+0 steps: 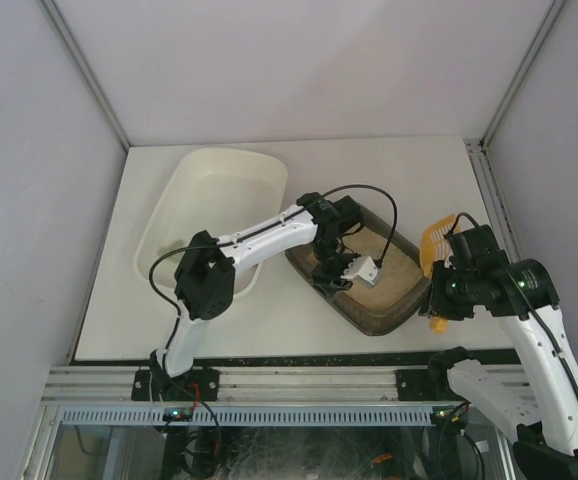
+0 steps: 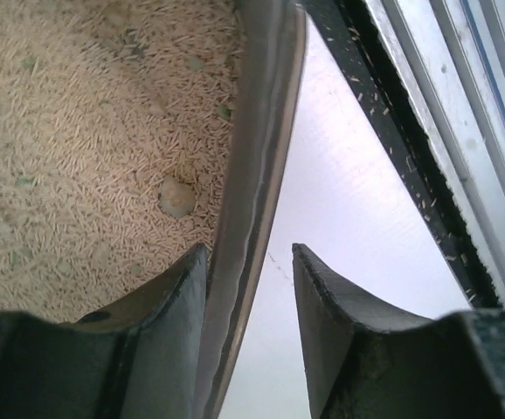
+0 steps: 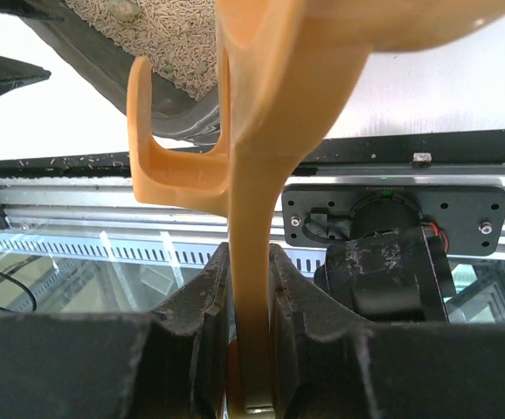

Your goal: Clean the litter box

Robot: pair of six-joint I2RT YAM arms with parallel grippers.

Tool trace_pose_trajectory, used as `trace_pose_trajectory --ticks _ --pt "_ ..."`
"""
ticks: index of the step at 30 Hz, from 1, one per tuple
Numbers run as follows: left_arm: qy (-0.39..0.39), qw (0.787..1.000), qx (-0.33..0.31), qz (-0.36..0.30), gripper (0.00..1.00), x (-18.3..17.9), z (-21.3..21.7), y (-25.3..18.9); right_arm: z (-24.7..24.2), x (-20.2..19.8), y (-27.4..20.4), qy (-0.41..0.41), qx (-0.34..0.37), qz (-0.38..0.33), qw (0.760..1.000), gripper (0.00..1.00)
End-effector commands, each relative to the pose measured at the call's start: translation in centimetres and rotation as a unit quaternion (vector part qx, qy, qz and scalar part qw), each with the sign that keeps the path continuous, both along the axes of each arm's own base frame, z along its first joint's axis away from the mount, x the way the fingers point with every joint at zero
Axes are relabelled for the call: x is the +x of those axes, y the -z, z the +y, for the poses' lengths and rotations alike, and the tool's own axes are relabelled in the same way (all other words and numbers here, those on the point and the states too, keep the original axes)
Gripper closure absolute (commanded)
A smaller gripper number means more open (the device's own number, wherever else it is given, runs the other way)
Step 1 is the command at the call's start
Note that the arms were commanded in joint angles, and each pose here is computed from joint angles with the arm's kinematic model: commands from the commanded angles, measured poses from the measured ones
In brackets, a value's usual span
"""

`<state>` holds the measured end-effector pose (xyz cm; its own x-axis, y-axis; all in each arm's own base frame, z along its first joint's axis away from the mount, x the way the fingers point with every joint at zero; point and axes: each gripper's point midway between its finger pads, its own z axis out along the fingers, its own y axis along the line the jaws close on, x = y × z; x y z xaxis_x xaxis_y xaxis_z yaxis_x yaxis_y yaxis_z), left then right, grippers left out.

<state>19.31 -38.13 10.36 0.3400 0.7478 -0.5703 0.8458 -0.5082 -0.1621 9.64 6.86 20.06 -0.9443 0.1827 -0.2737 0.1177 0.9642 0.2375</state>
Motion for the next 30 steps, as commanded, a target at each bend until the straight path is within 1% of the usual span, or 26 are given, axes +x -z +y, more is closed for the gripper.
trace_pose_trajectory --ticks 1,3,4,5,6,7,8,11,15,18,22,26,30 --pt "0.081 0.996 -0.007 0.028 0.52 -2.4 2.1 -1.5 0.0 -0.5 -0.2 0.021 0.013 0.007 1.000 1.00" --pt "0.100 0.995 -0.003 0.020 0.54 -2.6 2.9 -1.0 -0.2 -0.4 -0.2 0.024 0.010 0.005 1.000 1.00" --pt "0.105 0.994 0.000 0.017 0.57 -2.7 3.1 -0.6 -0.3 -0.3 -0.2 0.024 0.009 0.004 1.000 1.00" --pt "0.108 0.994 0.005 0.013 0.66 -2.6 3.3 -0.2 -0.3 -0.3 -0.1 0.025 0.009 0.004 1.000 1.00" --pt "0.121 0.993 0.005 0.007 0.80 -2.4 3.4 0.1 -0.3 -0.2 -0.1 0.027 0.008 0.004 1.000 1.00" --pt "0.129 0.992 0.013 0.000 0.91 -2.1 3.5 0.5 -0.4 -0.1 -0.1 0.028 0.007 0.004 1.000 1.00" --pt "0.136 0.990 0.020 -0.010 0.98 -1.7 3.6 0.9 -0.5 -0.1 0.0 0.030 0.006 0.006 1.000 1.00" --pt "0.172 0.984 0.031 -0.043 1.00 -0.6 4.3 1.6 -0.1 -0.1 0.0 0.026 0.014 0.014 0.999 1.00" --pt "0.252 0.963 0.037 -0.093 1.00 0.7 6.0 2.4 0.6 -1.3 0.2 0.018 0.036 0.041 0.998 1.00" --pt "0.295 0.947 0.036 -0.119 1.00 2.1 6.9 2.6 1.8 -2.5 0.1 0.001 0.074 0.059 0.995 1.00" --pt "0.355 0.924 -0.003 -0.145 1.00 3.6 7.2 2.3 3.7 -4.2 -0.1 -0.007 0.134 0.097 0.986 1.00" --pt "0.397 0.902 -0.039 -0.166 1.00 4.7 7.0 1.9 4.4 -4.7 -0.5 -0.013 0.162 0.097 0.982 1.00" --pt "0.435 0.878 -0.082 -0.182 1.00 4.7 6.4 1.2 5.2 -5.1 -0.8 -0.024 0.184 0.112 0.976 1.00"
